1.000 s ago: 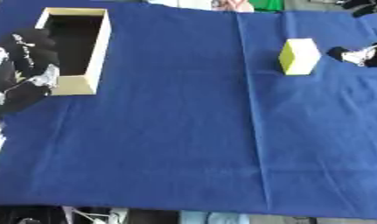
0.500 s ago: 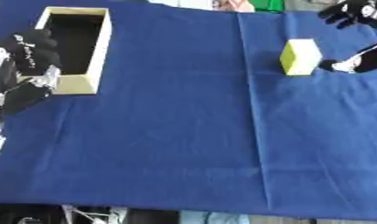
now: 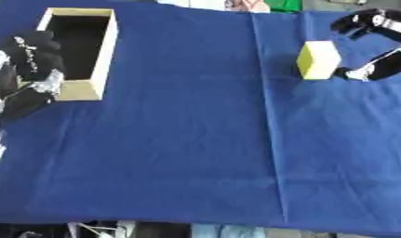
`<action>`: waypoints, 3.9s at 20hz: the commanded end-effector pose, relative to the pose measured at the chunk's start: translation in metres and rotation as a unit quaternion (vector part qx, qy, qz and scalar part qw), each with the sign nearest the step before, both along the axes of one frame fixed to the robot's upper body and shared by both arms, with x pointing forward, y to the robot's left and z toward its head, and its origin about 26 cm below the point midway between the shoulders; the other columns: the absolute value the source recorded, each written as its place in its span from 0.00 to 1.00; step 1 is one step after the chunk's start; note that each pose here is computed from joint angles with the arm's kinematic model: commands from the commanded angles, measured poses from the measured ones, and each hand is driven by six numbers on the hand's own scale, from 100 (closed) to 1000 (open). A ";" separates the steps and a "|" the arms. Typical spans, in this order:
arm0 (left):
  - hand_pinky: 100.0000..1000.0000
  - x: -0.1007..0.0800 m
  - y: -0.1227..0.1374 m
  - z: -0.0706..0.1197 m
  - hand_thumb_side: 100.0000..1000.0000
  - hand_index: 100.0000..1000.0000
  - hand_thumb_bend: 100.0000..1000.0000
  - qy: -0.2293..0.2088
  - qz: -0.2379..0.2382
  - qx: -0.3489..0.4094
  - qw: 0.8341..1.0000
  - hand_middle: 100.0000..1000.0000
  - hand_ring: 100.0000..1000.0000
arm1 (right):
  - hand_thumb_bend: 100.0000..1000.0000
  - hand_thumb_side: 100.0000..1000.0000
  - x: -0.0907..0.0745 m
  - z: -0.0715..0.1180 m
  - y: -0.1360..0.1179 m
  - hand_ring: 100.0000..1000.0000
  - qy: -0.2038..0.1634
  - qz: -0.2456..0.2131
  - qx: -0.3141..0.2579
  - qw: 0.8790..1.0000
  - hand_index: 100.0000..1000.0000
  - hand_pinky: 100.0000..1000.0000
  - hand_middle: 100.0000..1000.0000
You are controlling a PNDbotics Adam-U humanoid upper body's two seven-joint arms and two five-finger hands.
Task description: Pick up objects on the table and place them in the box.
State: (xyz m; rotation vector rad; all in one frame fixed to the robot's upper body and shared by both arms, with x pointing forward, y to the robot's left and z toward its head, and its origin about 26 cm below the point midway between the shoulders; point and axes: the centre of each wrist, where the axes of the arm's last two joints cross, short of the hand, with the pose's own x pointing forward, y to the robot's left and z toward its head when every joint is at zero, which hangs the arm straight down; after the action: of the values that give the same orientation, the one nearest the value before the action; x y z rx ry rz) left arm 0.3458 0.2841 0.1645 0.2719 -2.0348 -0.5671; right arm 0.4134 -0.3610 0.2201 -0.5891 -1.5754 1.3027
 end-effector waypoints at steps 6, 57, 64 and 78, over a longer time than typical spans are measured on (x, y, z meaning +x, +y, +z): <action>0.52 0.001 -0.001 0.008 0.10 0.80 0.00 -0.009 -0.009 -0.001 1.000 0.65 0.63 | 0.32 0.00 0.017 0.000 -0.010 0.86 -0.022 -0.035 -0.019 0.999 0.88 0.81 0.82; 0.53 0.002 -0.007 0.012 0.11 0.81 0.00 -0.011 -0.033 0.000 0.999 0.65 0.64 | 0.05 0.00 0.033 -0.012 -0.023 0.75 -0.049 -0.105 -0.146 0.983 0.61 0.88 0.41; 0.53 0.002 -0.007 0.012 0.11 0.81 0.00 -0.011 -0.034 -0.002 0.999 0.65 0.64 | 0.02 0.00 0.031 -0.001 -0.017 0.66 -0.121 -0.092 -0.129 0.980 0.50 0.85 0.30; 0.53 0.002 -0.007 0.013 0.11 0.81 0.00 -0.012 -0.035 -0.003 0.999 0.65 0.64 | 0.02 0.00 0.026 0.049 0.033 0.65 -0.210 -0.002 -0.094 0.973 0.49 0.86 0.29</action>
State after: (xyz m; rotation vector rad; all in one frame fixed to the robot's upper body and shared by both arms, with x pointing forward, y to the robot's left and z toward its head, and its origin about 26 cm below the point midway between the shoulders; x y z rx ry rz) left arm 0.3479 0.2762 0.1672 0.1945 -2.0475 -0.5931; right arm 0.4426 -0.3295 0.2486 -1.0105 -1.7490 1.3886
